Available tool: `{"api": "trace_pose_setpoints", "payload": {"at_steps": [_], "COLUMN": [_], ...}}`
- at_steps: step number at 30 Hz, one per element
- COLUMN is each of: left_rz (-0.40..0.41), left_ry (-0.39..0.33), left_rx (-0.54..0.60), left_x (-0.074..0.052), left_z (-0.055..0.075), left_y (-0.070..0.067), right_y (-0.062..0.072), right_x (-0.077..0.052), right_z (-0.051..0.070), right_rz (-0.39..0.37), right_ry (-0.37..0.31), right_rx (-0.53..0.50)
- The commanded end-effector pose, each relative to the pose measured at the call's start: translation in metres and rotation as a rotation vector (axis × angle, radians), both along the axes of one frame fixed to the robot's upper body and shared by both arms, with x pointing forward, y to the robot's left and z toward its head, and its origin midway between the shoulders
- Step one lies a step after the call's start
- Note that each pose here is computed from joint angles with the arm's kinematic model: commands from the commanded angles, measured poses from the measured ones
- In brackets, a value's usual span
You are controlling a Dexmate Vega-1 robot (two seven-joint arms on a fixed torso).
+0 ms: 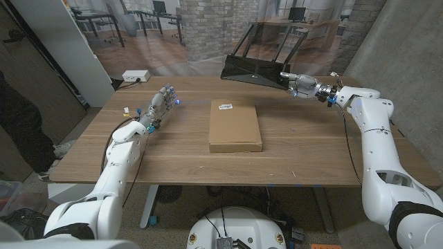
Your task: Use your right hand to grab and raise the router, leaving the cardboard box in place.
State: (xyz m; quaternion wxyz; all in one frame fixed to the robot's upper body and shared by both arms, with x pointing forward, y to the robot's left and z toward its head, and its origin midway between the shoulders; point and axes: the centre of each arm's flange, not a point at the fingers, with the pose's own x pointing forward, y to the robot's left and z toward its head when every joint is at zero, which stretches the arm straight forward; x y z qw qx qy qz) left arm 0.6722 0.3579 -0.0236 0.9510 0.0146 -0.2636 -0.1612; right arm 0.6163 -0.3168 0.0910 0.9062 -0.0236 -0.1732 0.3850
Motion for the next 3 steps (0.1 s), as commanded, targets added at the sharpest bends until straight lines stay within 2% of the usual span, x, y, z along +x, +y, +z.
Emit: {"api": "trace_pose_setpoints", "payload": {"at_steps": [1, 3], "left_rz": [-0.035, -0.044], "left_ry": [0.059, 0.065], "left_rx": [0.03, 0.027], "left_x": [0.0222, 0.024], "left_z": [-0.0017, -0.0036], "left_y": [0.0086, 0.0052], "right_y": [-0.0091, -0.0123], "right_x": [-0.0102, -0.0143], "right_z": [-0.0171, -0.021], "right_rz": [-0.099, -0.102], "right_ry": [0.036, 0.035], "right_rx": [0.037, 0.043]}}
